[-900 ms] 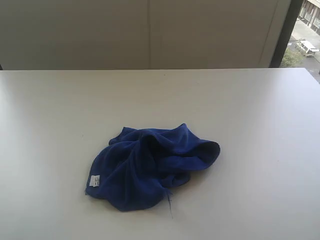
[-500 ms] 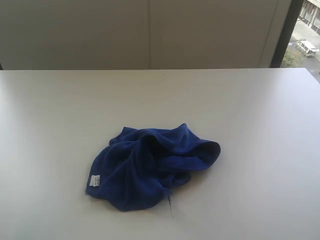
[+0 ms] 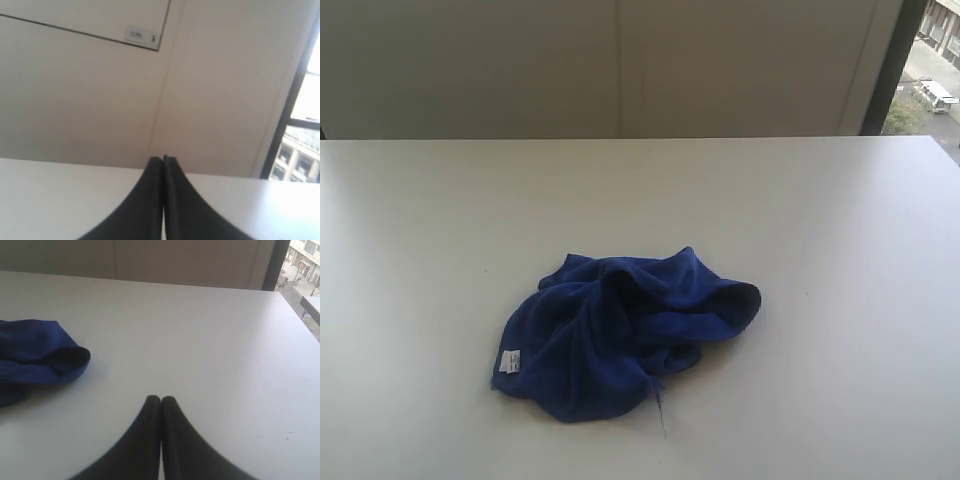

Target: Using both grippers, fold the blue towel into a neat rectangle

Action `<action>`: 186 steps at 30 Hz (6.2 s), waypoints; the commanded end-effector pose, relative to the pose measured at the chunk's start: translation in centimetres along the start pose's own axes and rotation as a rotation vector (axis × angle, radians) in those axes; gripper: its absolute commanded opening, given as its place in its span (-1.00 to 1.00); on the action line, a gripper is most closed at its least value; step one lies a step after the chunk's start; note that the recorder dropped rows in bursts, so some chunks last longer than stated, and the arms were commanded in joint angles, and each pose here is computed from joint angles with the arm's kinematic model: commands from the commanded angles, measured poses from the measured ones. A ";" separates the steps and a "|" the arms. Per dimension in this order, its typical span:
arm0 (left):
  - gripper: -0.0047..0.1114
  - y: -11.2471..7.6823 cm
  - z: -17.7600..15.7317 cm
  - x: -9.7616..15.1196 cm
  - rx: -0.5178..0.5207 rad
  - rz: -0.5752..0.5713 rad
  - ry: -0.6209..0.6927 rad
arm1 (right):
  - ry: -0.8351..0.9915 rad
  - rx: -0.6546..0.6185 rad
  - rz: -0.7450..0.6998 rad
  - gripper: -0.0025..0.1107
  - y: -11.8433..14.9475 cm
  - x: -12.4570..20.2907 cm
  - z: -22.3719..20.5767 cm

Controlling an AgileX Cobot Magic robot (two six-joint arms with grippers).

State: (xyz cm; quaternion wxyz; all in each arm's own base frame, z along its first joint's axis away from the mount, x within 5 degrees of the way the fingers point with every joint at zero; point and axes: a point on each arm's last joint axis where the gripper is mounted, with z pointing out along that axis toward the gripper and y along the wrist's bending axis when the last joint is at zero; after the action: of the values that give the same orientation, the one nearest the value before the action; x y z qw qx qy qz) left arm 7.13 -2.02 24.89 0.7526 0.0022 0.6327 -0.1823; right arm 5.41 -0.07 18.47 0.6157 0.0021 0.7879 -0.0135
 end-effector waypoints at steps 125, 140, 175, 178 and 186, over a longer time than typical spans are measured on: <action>-0.92 -9.9 12.6 -11.7 0.254 1.157 0.648 | -0.015 0.008 0.004 -0.96 0.0 0.0 0.0; -0.92 -9.7 12.4 -11.7 0.248 1.154 0.669 | -0.539 -0.062 0.456 -0.96 -0.5 -4.5 -1.3; -0.92 -9.8 12.4 -11.6 0.257 1.145 0.675 | 0.269 -0.110 0.097 -0.94 2.6 -9.8 10.8; -0.92 -9.8 12.3 -11.5 0.265 1.132 0.682 | 0.423 -0.196 -0.091 -0.77 5.1 -9.2 13.1; -0.92 -10.0 12.2 -11.3 0.287 1.096 0.701 | 0.559 -0.355 -0.278 0.07 10.5 -6.8 16.9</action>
State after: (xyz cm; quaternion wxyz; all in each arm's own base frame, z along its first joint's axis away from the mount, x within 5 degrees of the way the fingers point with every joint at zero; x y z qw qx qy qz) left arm 14.76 -11.29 40.28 0.4765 0.4863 0.7136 0.1650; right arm 22.99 8.86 21.72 0.3678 -0.1792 0.9116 0.0399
